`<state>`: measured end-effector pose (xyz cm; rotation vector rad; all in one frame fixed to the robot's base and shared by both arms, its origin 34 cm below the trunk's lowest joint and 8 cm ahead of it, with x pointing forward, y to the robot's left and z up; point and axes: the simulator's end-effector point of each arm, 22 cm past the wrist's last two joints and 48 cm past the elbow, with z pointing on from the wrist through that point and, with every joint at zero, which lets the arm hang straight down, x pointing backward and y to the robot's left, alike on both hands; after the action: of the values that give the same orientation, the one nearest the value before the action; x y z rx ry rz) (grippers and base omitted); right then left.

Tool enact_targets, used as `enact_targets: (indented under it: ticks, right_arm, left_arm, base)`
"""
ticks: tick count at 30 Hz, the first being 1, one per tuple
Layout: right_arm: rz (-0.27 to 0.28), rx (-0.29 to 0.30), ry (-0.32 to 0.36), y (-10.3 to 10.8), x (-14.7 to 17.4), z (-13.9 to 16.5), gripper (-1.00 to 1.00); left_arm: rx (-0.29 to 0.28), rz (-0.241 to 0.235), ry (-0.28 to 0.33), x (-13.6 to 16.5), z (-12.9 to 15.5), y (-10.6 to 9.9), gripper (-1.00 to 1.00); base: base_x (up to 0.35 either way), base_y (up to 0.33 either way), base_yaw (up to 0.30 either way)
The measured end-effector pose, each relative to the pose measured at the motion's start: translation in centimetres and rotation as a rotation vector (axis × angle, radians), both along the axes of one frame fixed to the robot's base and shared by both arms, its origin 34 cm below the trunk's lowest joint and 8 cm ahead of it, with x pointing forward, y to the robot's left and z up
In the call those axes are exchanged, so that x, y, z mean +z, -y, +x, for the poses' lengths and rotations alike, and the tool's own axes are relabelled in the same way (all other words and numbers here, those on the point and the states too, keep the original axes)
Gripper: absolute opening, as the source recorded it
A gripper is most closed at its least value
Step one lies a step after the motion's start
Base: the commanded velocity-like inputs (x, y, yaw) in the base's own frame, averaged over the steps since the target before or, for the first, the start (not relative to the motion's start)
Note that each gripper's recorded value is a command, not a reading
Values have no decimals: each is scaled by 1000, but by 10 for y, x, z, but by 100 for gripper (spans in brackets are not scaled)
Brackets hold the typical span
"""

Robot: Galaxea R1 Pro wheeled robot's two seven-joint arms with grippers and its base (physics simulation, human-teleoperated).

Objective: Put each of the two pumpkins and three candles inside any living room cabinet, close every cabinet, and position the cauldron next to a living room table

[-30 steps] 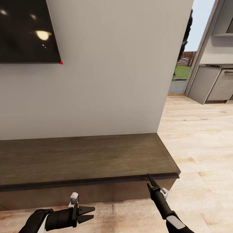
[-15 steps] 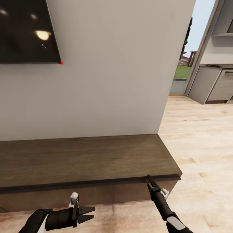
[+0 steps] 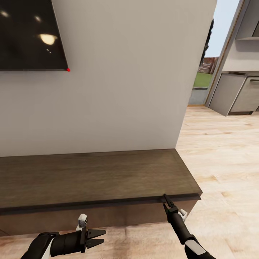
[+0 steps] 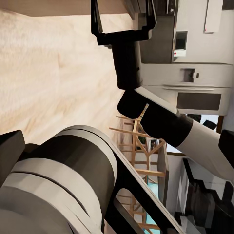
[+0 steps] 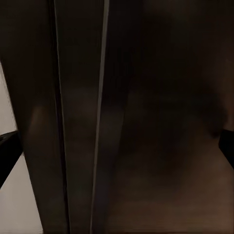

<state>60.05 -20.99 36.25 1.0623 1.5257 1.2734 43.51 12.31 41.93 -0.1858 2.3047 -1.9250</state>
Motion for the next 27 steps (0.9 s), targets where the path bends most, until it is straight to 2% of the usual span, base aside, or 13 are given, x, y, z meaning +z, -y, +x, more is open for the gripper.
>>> enact_targets:
  ticks: [25, 26, 27]
  right_arm:
    - [2, -1, 0, 0, 0, 0, 100]
    - [3, -1, 0, 0, 0, 0, -100]
    - [3, 0, -1, 0, 0, 0, -100]
  left_arm:
    - [0, 0, 0, 0, 0, 0, 100]
    - [0, -1, 0, 0, 0, 0, 100]
    - [0, 0, 0, 0, 0, 0, 100]
  base:
    - [-19, 0, 0]
    - [0, 0, 0]
    - [0, 0, 0]
